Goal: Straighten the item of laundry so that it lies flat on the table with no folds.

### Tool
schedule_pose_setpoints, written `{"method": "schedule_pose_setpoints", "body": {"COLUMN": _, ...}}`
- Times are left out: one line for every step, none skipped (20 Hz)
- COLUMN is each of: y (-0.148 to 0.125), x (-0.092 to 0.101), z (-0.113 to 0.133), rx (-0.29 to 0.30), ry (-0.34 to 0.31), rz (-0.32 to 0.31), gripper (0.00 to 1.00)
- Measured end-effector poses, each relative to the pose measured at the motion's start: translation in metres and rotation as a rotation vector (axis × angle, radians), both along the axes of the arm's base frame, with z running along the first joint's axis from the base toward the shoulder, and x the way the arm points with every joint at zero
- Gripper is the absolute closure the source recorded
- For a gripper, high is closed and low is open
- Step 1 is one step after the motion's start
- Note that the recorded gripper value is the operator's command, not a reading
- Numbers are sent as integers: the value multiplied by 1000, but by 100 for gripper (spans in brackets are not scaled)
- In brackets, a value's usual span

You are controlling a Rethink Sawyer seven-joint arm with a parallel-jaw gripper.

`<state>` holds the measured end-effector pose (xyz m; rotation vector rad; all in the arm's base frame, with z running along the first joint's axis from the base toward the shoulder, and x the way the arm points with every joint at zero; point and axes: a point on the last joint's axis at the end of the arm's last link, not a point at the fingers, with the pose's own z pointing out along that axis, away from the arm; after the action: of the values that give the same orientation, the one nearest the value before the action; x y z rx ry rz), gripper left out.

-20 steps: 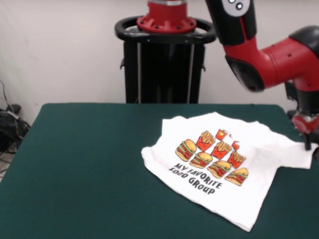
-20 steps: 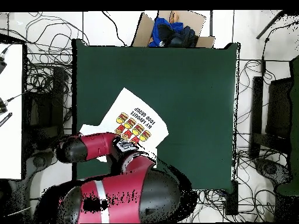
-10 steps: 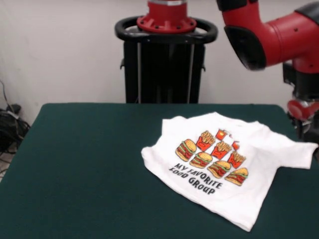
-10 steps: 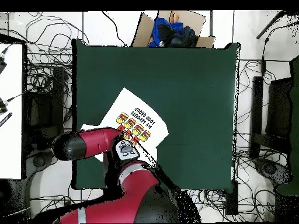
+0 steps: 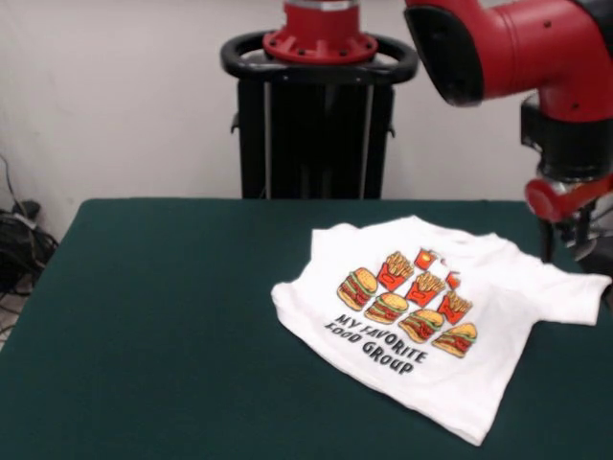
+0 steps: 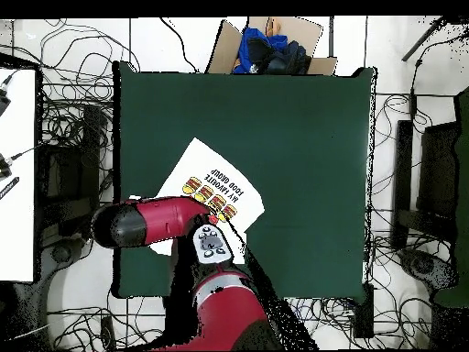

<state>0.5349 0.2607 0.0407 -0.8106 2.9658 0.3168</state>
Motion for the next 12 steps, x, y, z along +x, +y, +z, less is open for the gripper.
{"method": "schedule_pose_setpoints", "body": {"y": -6, "x": 3, "z": 2, "rx": -3, "ry": -3, "rz": -10, "gripper": 0}}
{"method": "schedule_pose_setpoints", "body": {"y": -10, "x": 4, "z": 3, "rx": -4, "ry": -4, "rz": -17, "gripper": 0}}
{"method": "schedule_pose_setpoints", "body": {"y": -17, "x": 5, "z": 4, "rx": -6, "ry": -4, "rz": -25, "gripper": 0}}
{"method": "schedule_pose_setpoints", "body": {"y": -23, "x": 6, "z": 4, "rx": -7, "ry": -3, "rz": -34, "gripper": 0}}
{"method": "schedule_pose_setpoints", "body": {"y": -29, "x": 7, "z": 4, "rx": -9, "ry": -1, "rz": -41, "gripper": 0}}
{"method": "schedule_pose_setpoints", "body": {"y": -35, "x": 7, "z": 4, "rx": -11, "ry": 2, "rz": -48, "gripper": 0}}
{"method": "schedule_pose_setpoints", "body": {"y": -47, "x": 7, "z": 2, "rx": -16, "ry": 6, "rz": -59, "gripper": 0}}
{"method": "schedule_pose_setpoints", "body": {"y": -52, "x": 7, "z": 2, "rx": -19, "ry": 7, "rz": -64, "gripper": 0}}
{"method": "schedule_pose_setpoints", "body": {"y": -66, "x": 7, "z": 0, "rx": -29, "ry": 8, "rz": -73, "gripper": 0}}
{"method": "schedule_pose_setpoints", "body": {"y": -75, "x": 8, "z": -1, "rx": -36, "ry": 8, "rz": -78, "gripper": 0}}
{"method": "schedule_pose_setpoints", "body": {"y": -96, "x": 9, "z": -2, "rx": -53, "ry": 10, "rz": -92, "gripper": 0}}
{"method": "schedule_pose_setpoints", "body": {"y": -102, "x": 9, "z": -3, "rx": -59, "ry": 11, "rz": -96, "gripper": 0}}
